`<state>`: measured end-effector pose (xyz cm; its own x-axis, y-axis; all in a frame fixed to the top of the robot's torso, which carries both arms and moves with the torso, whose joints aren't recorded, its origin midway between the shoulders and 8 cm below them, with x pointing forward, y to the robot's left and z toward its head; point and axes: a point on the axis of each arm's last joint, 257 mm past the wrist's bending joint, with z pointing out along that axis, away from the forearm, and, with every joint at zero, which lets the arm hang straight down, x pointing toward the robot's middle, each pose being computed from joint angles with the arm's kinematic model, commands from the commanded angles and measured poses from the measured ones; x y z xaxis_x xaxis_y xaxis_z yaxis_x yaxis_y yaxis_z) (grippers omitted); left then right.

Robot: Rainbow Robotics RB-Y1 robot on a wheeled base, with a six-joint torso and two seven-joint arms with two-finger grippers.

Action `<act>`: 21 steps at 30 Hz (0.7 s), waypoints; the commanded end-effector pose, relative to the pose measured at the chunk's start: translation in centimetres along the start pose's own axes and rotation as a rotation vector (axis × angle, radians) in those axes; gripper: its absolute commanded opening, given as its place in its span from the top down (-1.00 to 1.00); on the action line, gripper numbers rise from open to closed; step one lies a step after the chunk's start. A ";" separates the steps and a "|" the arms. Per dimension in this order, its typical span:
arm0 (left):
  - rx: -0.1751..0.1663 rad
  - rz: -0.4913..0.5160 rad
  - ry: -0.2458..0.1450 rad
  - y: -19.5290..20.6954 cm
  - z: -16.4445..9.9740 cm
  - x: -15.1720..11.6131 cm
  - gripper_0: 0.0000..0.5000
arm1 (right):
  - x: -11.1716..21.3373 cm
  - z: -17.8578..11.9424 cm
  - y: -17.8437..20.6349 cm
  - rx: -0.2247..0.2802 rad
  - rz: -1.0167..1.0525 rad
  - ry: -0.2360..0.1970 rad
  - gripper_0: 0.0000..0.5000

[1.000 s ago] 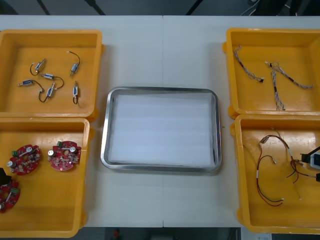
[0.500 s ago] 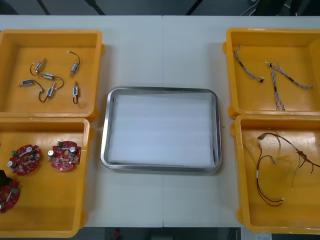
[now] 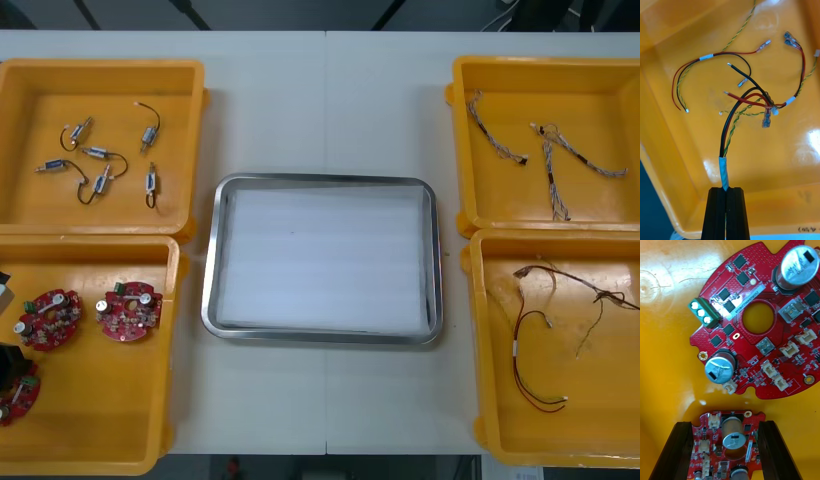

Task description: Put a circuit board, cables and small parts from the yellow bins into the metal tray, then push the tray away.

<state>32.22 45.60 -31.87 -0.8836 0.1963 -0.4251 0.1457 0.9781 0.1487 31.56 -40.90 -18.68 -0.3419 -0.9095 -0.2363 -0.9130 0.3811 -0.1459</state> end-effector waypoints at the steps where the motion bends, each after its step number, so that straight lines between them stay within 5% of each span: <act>1: 0.010 -0.062 0.027 -0.8 0.6 2.1 -1.00 | -1.9 -2.8 -0.8 0.070 0.019 0.015 1.00; 7: -0.003 -0.080 0.022 0.0 1.1 2.4 -1.00 | -3.3 -4.5 0.1 0.079 0.086 0.035 1.00; 14: -0.004 -0.087 0.017 0.5 1.4 2.5 -0.99 | -6.7 -6.5 -0.3 0.153 0.146 -0.011 1.00; 18: -0.004 -0.089 0.016 0.4 1.4 2.5 -0.29 | -7.7 -6.9 0.2 0.157 0.185 -0.029 1.00; 21: -0.003 -0.094 0.016 0.4 1.3 2.5 0.75 | -8.6 -7.1 0.7 0.140 0.224 -0.056 1.00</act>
<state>32.42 46.78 -32.54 -0.8805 0.1744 -0.4408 0.1183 0.9813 0.1521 31.95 -35.07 -11.87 -0.5310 -0.7987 -0.2832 -0.7841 0.5898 -0.1934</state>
